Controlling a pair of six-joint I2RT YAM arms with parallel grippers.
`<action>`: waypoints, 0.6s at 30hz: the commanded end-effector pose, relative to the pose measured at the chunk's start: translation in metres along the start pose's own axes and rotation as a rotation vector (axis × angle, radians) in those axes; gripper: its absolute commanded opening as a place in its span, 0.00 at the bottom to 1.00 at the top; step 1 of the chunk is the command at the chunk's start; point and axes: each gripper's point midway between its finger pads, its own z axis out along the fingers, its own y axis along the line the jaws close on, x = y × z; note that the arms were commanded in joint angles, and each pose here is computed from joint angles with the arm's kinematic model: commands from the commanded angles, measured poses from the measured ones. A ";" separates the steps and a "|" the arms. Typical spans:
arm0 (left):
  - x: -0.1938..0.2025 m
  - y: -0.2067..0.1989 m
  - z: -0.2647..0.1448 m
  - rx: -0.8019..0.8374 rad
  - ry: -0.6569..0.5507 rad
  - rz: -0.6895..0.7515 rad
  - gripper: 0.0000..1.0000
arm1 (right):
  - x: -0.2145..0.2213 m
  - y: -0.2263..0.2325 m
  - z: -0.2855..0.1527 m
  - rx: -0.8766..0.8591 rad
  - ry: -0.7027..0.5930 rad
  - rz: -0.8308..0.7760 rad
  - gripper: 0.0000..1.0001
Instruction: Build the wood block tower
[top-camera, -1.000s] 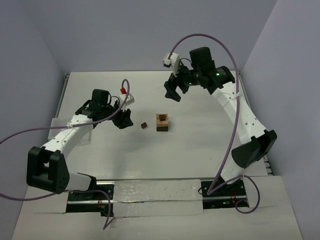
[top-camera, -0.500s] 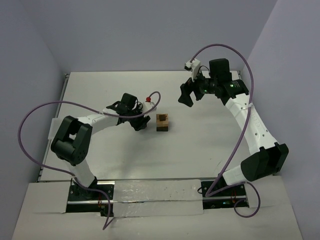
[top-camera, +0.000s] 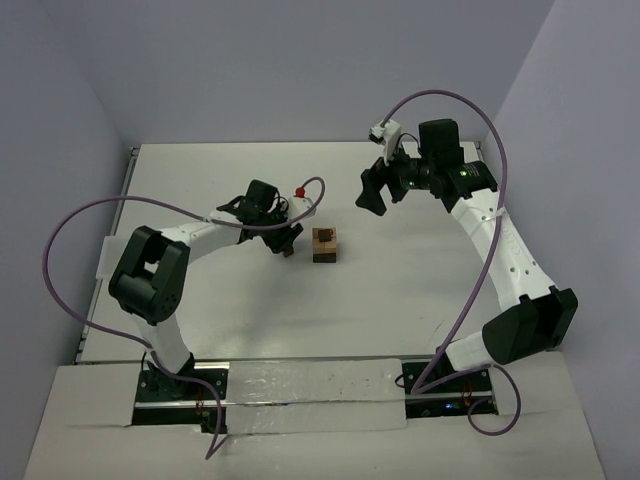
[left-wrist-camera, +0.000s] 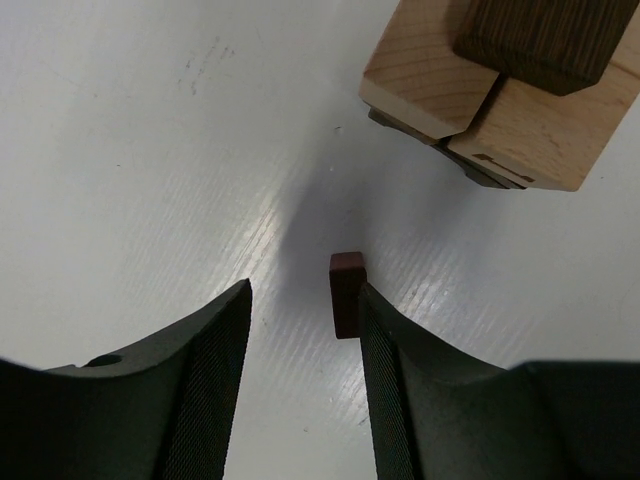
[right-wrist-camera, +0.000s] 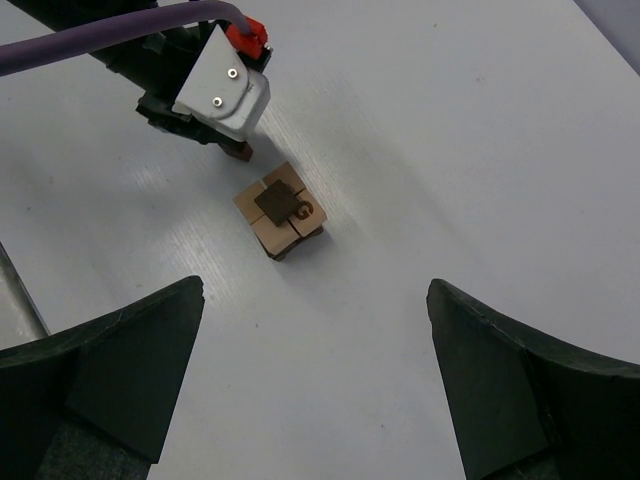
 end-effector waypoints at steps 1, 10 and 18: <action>-0.013 0.000 0.000 0.027 -0.021 0.018 0.54 | -0.012 0.000 -0.005 0.003 -0.044 -0.033 1.00; -0.021 -0.004 -0.007 0.035 -0.051 0.008 0.57 | -0.011 0.000 -0.002 -0.013 -0.041 -0.021 1.00; -0.033 -0.002 -0.014 0.024 -0.082 -0.006 0.56 | -0.005 0.003 0.001 -0.031 -0.030 -0.009 1.00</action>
